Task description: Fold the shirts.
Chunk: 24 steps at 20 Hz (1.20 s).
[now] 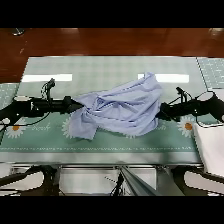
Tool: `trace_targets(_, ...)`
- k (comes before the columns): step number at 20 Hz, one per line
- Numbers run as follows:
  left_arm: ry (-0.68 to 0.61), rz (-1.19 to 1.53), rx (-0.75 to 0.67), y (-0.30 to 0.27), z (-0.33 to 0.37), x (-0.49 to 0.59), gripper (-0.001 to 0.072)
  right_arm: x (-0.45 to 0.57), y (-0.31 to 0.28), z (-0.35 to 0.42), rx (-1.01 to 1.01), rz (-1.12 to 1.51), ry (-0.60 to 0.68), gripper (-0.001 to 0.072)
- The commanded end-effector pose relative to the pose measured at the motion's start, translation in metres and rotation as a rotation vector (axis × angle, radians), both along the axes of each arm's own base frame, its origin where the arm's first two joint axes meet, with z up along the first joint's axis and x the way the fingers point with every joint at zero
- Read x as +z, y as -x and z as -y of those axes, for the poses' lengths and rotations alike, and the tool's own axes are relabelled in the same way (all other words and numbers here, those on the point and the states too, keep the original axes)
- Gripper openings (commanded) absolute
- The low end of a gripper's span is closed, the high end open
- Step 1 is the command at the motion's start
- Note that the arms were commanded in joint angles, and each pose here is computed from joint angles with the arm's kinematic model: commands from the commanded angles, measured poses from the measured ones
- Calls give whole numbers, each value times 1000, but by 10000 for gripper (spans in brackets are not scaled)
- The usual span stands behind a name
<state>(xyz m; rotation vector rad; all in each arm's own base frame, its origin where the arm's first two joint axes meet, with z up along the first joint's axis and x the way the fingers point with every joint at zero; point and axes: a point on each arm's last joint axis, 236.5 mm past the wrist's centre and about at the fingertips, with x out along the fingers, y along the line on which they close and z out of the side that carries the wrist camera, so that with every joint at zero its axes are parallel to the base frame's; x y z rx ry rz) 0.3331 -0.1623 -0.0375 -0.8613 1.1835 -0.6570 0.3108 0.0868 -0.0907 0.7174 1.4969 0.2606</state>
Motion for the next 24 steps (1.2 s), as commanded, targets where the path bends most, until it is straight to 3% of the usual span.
trace_targets(1,156,24,55,-15,1,41,24,46,-38,-31,55,129,-96,27)
trace_targets(4,457,373,231,-77,-38,203,22,167,-103,-17,92,433,-14,26)
trace_targets(5,484,524,259,-85,-52,262,22,226,-123,-6,75,571,51,25)
trace_targets(7,419,798,263,-80,-64,373,21,351,-138,9,41,856,160,25)
trace_targets(8,358,895,256,-70,-64,417,21,417,-129,16,22,1000,223,25)
trace_targets(10,103,1020,254,-48,-62,475,21,520,-83,28,-15,1231,346,25)
trace_targets(12,-219,1067,349,-23,-84,510,21,590,-21,36,-79,1426,444,25)
trace_targets(15,-535,1231,514,46,-114,572,21,630,71,37,-126,1568,524,26)
trace_targets(20,-781,1414,701,153,-131,616,22,641,165,49,-214,1651,632,26)
trace_targets(24,-856,1392,720,179,-135,607,22,630,190,66,-276,1602,691,26)
